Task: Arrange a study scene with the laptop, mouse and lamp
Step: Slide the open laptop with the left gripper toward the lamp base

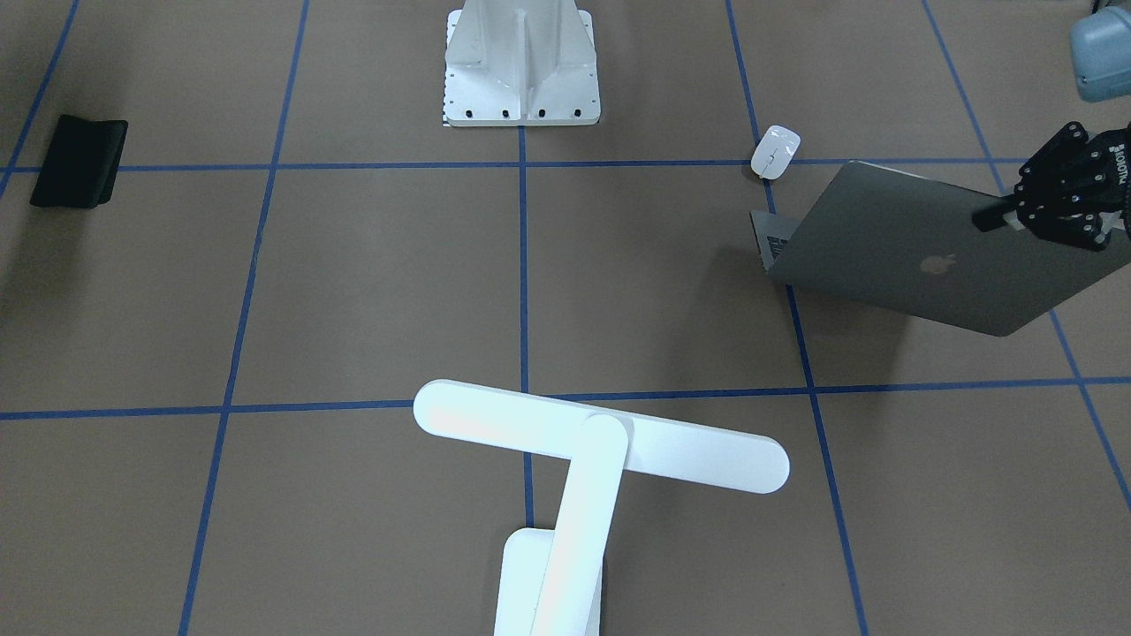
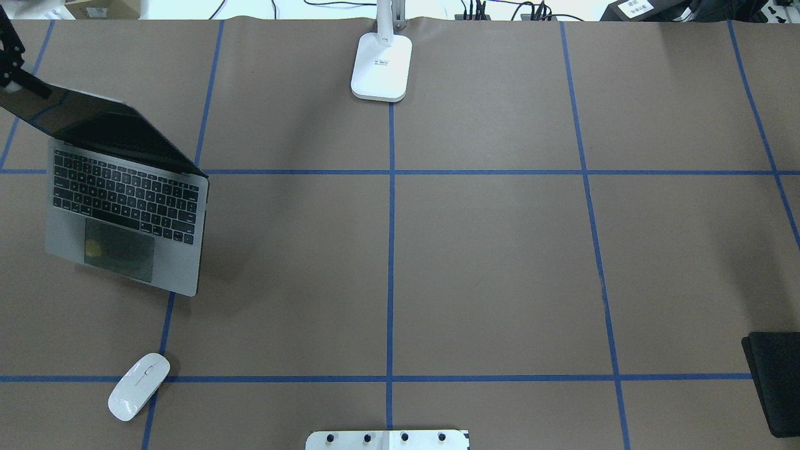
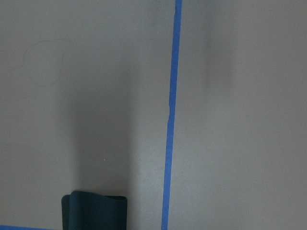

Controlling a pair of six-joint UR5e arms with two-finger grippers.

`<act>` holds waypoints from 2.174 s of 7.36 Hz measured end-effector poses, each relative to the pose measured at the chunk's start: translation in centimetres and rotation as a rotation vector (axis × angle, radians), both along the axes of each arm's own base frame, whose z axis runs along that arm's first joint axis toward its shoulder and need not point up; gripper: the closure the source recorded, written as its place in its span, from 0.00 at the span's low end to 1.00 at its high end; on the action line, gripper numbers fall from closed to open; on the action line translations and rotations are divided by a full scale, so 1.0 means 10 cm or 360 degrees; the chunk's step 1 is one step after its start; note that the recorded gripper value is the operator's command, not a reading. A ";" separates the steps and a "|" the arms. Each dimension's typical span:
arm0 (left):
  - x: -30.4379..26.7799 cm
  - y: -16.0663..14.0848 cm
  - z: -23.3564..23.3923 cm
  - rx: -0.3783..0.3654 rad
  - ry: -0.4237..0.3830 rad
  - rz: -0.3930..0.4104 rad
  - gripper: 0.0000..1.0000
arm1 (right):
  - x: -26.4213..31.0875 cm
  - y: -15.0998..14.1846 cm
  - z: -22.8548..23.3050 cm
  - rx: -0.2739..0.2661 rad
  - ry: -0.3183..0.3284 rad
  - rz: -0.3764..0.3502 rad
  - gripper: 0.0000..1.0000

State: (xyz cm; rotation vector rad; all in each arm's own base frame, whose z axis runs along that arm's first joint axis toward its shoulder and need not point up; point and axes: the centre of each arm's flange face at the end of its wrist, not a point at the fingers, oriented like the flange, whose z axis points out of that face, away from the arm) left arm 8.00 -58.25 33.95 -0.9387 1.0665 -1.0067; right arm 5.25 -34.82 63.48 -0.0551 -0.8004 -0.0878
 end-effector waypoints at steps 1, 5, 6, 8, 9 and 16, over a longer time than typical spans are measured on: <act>0.11 -0.12 -0.27 -0.0023 -0.0004 0.0001 1.00 | 0.00 -0.01 0.01 0.0001 0.0007 -0.0005 0.00; 0.99 -0.33 -1.03 -0.0085 -0.0110 0.0021 1.00 | -0.03 -0.03 0.05 -0.0003 0.0017 -0.0024 0.00; 1.22 -0.43 -1.11 -0.0081 -0.0127 -0.0018 1.00 | -0.03 -0.03 0.05 -0.0003 0.0017 -0.0025 0.00; 1.80 -0.56 -1.26 -0.0041 -0.0155 -0.0128 1.00 | -0.03 -0.03 0.06 -0.0008 0.0019 -0.0026 0.00; 2.06 -0.61 -1.41 -0.0040 -0.0165 -0.0189 1.00 | -0.03 -0.03 0.07 -0.0013 0.0018 -0.0026 0.00; 3.08 -0.66 -1.49 -0.0055 -0.0087 -0.0574 1.00 | -0.04 -0.03 0.08 -0.0018 0.0016 -0.0023 0.00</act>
